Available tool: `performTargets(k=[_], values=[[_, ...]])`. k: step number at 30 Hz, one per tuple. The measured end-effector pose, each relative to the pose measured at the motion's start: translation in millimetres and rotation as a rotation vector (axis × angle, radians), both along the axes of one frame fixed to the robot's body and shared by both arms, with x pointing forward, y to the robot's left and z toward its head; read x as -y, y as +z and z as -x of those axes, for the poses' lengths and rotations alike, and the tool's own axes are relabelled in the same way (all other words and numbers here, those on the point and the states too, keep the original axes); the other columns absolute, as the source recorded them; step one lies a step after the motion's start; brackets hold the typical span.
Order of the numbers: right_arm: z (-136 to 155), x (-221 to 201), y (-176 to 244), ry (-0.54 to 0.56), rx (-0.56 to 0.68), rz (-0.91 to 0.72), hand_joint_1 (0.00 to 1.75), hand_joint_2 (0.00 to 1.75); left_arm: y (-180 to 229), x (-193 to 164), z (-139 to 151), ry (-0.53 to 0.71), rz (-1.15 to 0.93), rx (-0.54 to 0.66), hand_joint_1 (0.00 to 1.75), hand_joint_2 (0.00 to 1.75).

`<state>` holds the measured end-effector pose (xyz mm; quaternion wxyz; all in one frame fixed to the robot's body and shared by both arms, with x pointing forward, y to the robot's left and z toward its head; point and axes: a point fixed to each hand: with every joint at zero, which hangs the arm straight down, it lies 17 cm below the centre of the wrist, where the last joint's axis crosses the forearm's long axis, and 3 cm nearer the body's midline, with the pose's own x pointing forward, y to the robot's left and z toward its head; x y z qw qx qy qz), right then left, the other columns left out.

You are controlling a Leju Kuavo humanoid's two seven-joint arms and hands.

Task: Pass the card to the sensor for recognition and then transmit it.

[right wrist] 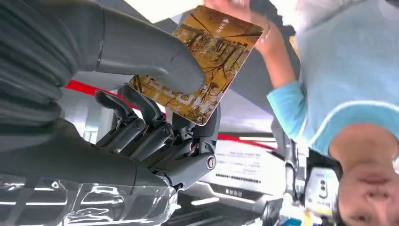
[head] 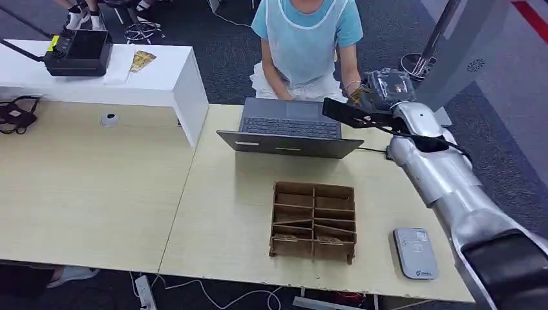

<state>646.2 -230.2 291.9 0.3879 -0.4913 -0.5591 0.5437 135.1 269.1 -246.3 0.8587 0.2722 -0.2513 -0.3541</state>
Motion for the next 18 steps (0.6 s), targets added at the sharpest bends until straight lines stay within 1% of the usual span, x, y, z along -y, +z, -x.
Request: performTargets(k=[5,14,15,16,18], values=[[-4.3,-4.3,-9.4,-0.008,-0.042,-0.001,1.75,1.75,-0.4,-0.8,1.4,0.004,-0.003,-0.004,0.00,0.00],[-7.3,-2.5,-5.6,-0.011,-0.022,-0.008,1.75,1.75,-0.3,-1.4,1.9,0.004,-0.006,-0.004,0.00,0.00],[-7.4,-2.5,-5.0,-0.011,-0.017,-0.010,0.07,1.75,-0.2,-1.4,1.9,0.004,-0.006,-0.003,0.00,0.00],[-7.4,-2.6,-4.6,-0.010,-0.013,-0.011,0.00,1.75,-0.2,-1.3,1.8,0.003,-0.006,-0.003,0.00,0.00],[-7.6,-2.3,-3.2,-0.012,-0.002,-0.014,0.00,1.75,0.0,-1.1,1.6,0.001,-0.007,-0.002,0.00,0.00]])
